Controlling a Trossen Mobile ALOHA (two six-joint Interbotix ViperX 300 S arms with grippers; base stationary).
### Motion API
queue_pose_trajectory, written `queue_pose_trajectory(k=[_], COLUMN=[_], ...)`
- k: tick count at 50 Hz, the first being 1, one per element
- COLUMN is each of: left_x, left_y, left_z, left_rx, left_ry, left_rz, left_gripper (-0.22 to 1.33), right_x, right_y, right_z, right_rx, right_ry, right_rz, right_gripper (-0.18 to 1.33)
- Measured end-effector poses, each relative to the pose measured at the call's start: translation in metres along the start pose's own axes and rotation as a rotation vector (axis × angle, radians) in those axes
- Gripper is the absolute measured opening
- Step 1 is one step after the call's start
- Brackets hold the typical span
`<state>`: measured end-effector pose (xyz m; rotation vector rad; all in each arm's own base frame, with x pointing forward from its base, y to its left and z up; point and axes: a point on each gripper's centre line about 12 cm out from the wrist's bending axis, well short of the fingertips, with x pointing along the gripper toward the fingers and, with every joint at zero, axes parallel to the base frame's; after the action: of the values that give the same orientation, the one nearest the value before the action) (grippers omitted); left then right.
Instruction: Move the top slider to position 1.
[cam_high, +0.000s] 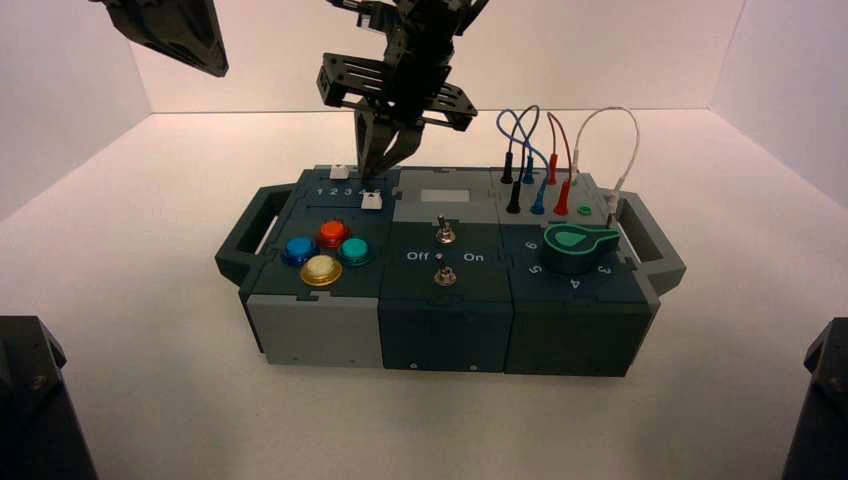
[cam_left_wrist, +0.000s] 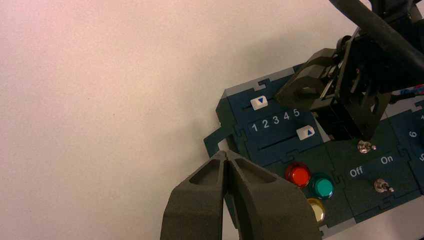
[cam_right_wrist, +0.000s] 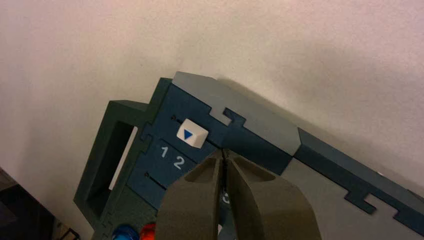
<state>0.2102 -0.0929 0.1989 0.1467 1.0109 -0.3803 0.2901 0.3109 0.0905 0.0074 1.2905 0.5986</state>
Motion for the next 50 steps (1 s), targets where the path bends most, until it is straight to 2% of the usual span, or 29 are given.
queue_pose_trajectory(k=[23, 41, 50], left_x=[0.000, 0.000, 0.000], left_y=[0.000, 0.000, 0.000], left_z=[-0.001, 0.000, -0.001], left_rx=[0.002, 0.003, 0.002], left_ry=[0.003, 0.002, 0.003], left_rz=[0.000, 0.001, 0.000], left_gripper=[-0.16, -0.16, -0.16], right_x=[0.012, 0.013, 0.010], right_y=[0.018, 0.019, 0.015], right_z=[0.007, 0.008, 0.001], right_rx=[-0.014, -0.013, -0.014], right_ry=[0.013, 0.015, 0.020], right_rz=[0.027, 0.029, 0.021], right_gripper=[-0.15, -0.15, -0.14])
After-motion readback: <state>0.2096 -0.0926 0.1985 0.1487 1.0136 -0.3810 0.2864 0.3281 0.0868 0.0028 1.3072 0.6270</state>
